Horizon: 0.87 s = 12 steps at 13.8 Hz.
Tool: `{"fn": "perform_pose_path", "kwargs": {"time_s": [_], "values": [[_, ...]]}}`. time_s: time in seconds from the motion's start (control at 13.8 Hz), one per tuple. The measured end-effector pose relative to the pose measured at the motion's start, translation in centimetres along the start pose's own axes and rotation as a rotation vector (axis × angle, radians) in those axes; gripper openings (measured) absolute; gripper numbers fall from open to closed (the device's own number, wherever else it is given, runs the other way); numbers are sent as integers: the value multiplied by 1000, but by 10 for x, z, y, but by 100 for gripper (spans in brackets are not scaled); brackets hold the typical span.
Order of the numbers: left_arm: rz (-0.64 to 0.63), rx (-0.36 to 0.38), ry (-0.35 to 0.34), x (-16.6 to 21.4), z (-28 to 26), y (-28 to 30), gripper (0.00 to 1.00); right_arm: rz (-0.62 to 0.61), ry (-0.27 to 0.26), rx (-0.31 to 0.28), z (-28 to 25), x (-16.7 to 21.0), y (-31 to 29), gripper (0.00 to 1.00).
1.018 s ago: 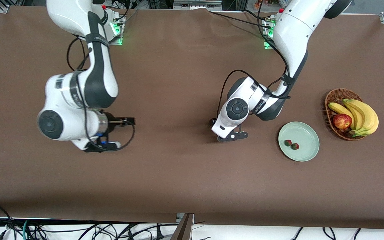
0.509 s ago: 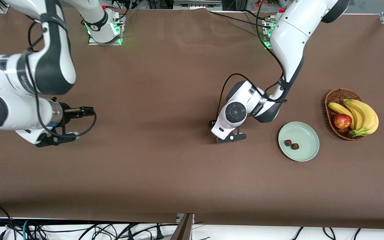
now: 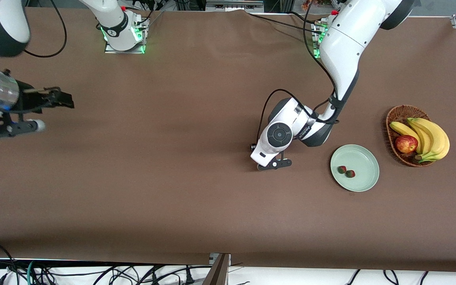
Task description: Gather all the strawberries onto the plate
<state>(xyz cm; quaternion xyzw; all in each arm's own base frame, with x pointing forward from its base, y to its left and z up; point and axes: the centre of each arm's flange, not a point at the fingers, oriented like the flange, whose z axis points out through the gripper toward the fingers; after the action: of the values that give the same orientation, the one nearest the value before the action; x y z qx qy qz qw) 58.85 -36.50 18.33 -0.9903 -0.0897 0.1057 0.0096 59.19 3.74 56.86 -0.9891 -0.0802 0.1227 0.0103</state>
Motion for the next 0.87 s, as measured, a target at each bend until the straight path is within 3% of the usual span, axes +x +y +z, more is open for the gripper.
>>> {"fn": "perform_pose_path", "kwargs": {"time_s": [0.07, 0.22, 0.29, 0.36, 0.44, 0.58, 0.87], "values": [[3, 5, 1, 0, 2, -1, 67, 9, 23, -2, -15, -14, 5, 100], [14, 21, 10, 0, 5, -2, 54, 27, 91, -4, -51, -47, 14, 100], [15, 24, 10, 0, 5, -2, 53, 34, 114, -4, -64, -63, 16, 100], [16, 25, 11, 0, 6, -2, 47, 40, 124, -3, -72, -75, 19, 100], [16, 25, 12, 0, 6, -2, 47, 46, 124, -3, -73, -81, 22, 100], [16, 21, 18, 1, 4, -2, 33, 57, 97, -1, -61, -80, 27, 100], [-4, 1, 51, 16, -22, -7, 33, 61, 45, 0, -39, -71, 29, 100]]}}
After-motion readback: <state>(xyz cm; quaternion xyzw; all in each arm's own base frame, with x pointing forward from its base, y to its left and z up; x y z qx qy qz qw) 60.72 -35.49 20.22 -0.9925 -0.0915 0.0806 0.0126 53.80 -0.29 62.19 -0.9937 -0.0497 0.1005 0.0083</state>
